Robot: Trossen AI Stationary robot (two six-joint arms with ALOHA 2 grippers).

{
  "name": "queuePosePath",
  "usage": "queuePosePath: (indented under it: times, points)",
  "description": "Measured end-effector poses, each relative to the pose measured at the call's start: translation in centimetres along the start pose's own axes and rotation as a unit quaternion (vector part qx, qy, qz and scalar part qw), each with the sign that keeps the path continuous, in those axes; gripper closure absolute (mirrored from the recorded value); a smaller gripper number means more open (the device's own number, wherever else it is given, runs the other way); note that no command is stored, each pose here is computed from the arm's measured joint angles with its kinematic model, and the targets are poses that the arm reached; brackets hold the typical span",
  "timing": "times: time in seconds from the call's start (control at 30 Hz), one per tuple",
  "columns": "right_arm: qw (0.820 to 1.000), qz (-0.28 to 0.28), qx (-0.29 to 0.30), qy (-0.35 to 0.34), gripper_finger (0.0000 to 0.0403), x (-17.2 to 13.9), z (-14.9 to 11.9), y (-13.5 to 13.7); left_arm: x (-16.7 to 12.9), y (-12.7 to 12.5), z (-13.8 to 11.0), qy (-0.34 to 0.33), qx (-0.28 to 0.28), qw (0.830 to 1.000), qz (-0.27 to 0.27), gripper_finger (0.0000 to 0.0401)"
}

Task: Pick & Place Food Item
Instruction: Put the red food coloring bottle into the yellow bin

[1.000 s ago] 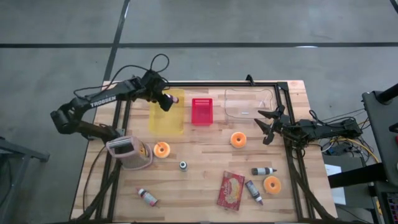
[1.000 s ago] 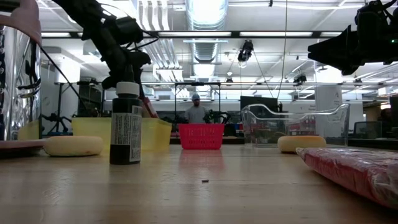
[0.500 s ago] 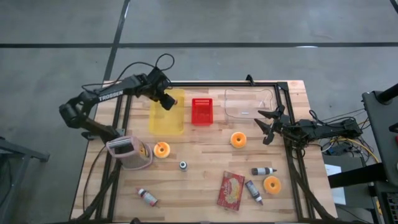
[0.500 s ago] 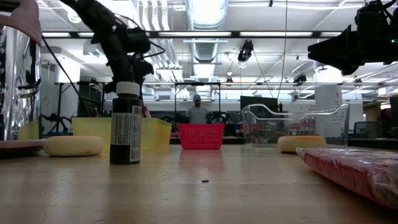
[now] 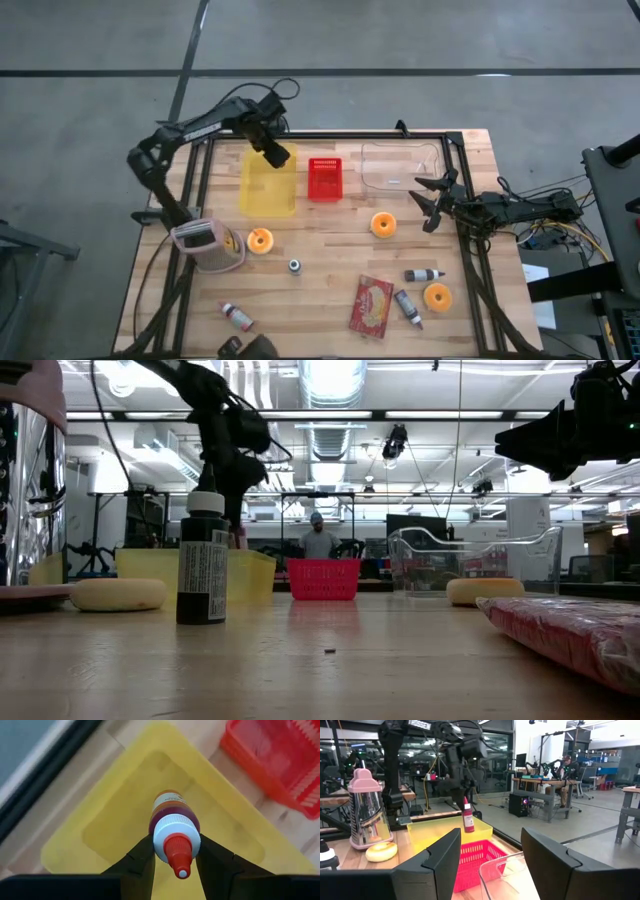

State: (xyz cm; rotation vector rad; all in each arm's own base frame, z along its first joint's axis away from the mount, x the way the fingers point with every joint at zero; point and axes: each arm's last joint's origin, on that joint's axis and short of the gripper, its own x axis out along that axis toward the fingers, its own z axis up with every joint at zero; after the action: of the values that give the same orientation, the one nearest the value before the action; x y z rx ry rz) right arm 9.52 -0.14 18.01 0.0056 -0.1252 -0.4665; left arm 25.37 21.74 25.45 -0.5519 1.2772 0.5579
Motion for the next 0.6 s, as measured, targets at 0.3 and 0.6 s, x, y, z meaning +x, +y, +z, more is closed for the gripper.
queuePosePath:
  times: [0.3, 0.6]
  points:
    - [1.0, 0.0, 0.0, 0.0, 0.0199, 0.0, 0.0, 0.0, 1.1, 0.0, 2.9, 0.026, 0.021, 0.999, -0.004, 0.0279]
    - [1.0, 0.0, 0.0, 0.0, 0.0199, 0.0, 0.0, 0.0, 2.1, 0.0, 2.5, 0.032, 0.025, 0.999, -0.01, 0.0279]
